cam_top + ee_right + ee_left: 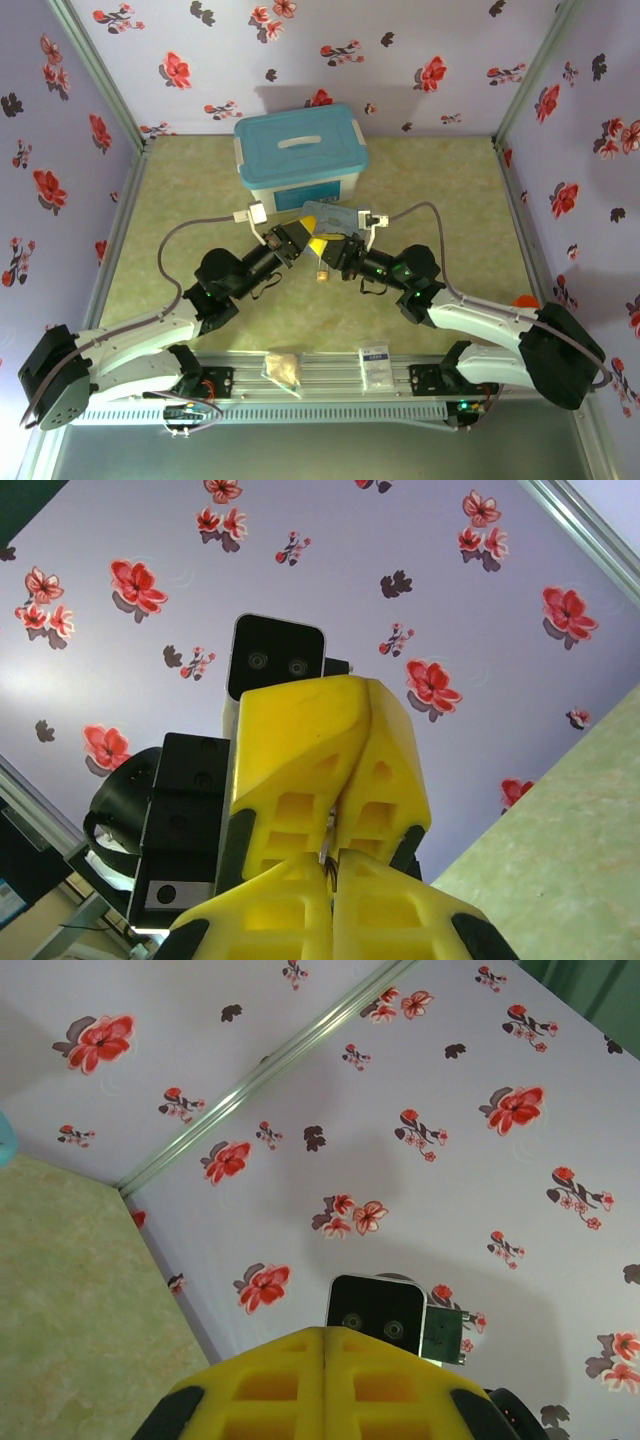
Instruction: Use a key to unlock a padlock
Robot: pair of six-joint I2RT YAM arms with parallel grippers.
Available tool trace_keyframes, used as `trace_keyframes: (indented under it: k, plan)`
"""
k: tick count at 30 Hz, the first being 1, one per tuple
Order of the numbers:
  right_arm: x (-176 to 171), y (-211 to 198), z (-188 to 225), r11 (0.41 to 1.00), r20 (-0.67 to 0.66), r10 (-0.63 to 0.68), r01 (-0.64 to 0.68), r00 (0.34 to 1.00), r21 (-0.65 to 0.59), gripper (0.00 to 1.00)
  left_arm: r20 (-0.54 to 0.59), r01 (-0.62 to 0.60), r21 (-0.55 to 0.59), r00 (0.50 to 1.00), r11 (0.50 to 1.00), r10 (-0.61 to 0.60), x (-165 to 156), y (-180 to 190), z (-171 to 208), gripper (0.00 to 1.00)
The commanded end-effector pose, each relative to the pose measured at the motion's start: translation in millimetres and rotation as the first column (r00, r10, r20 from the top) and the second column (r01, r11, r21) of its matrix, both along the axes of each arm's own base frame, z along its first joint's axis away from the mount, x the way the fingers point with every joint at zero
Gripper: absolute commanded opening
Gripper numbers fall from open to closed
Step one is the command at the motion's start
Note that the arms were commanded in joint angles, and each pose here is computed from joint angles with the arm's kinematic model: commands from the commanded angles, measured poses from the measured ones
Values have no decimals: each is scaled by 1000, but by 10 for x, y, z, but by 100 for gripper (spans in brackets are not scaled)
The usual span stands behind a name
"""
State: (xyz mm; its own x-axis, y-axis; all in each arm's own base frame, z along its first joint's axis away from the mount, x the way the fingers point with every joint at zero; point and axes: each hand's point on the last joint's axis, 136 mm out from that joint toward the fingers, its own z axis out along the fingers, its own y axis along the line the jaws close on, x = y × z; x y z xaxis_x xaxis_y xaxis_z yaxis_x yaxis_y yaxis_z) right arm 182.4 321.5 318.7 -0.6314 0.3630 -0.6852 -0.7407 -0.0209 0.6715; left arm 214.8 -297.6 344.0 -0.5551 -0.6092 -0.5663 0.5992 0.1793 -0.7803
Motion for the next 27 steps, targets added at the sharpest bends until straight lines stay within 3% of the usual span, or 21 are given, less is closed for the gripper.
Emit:
trace_keyframes:
  k: [1, 5, 6, 8, 12, 19, 27]
  plan:
    - [-12, -48, 125, 999, 34, -29, 28, 999, 31, 0, -55, -14, 80, 998, 997, 18, 36, -21, -120, 0]
    - [23, -35, -8, 998, 14, -50, 50, 999, -47, 0, -50, -64, 242, 996, 968, 78, 75, 51, -197, 47]
    - [24, -40, -38, 996, 14, -53, 54, 998, -64, 0, -41, -77, 238, 995, 968, 89, 73, 83, -180, 55]
    - [17, -44, -73, 995, 12, -55, 55, 998, -83, 0, -25, -87, 219, 995, 972, 94, 66, 117, -143, 58]
    - [-17, -50, -80, 995, 8, -42, 42, 999, -95, 0, -19, -85, 270, 995, 959, 93, 59, 125, -163, 55]
    - [-70, -57, -70, 996, -1, -16, 16, 1000, -87, 0, 36, -56, 356, 998, 933, 46, -8, 94, -114, 39]
    - [-67, -53, -81, 995, -9, -15, 15, 1000, -96, 0, 39, -60, 339, 998, 939, 49, -14, 118, -98, 2]
